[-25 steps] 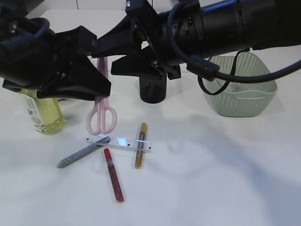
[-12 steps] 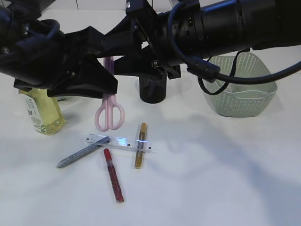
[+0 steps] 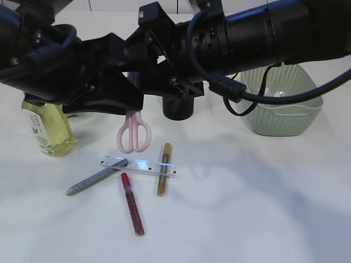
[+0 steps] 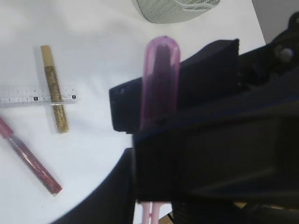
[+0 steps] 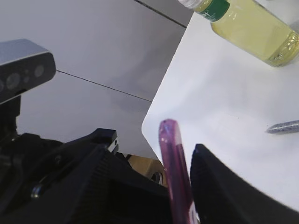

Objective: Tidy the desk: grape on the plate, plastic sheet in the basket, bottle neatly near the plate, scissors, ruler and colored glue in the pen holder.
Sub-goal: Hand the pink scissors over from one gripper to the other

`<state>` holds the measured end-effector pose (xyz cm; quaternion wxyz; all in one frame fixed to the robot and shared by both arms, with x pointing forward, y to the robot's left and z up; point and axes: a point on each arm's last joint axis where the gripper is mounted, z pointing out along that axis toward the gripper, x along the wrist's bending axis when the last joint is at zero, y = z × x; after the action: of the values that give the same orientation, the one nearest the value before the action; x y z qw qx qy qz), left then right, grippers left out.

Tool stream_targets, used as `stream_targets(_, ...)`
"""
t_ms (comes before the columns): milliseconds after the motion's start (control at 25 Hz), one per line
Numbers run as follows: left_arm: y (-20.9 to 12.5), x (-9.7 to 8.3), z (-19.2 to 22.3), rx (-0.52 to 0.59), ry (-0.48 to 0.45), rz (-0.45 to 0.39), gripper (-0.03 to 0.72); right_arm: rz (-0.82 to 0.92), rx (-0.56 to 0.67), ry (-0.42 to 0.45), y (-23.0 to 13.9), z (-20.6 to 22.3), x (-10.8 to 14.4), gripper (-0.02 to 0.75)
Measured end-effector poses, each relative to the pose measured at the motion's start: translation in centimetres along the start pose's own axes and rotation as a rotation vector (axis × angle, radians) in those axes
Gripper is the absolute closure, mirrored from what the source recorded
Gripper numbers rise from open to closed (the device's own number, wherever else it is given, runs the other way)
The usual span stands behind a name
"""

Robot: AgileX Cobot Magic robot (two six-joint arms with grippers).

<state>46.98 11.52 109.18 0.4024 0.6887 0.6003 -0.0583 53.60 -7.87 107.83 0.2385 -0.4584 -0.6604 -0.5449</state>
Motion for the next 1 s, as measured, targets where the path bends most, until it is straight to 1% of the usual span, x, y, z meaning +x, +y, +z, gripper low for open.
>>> stream_targets(520,0.03,0.05,0.33,0.008,0.000,0.004,0.545,-0.017,-0.007,-0.006,0.07,0.05,0.00,0.302)
stream_targets(600,0.06,0.03,0.31,0.007,-0.001,0.005,0.545,-0.018,-0.008,-0.008,0.06,0.09,0.01,0.318)
stream_targets(1000,0.20,-0.11,0.22,0.000,-0.007,0.003,0.545,-0.037,-0.028,-0.029,0.25,0.16,-0.29,0.463)
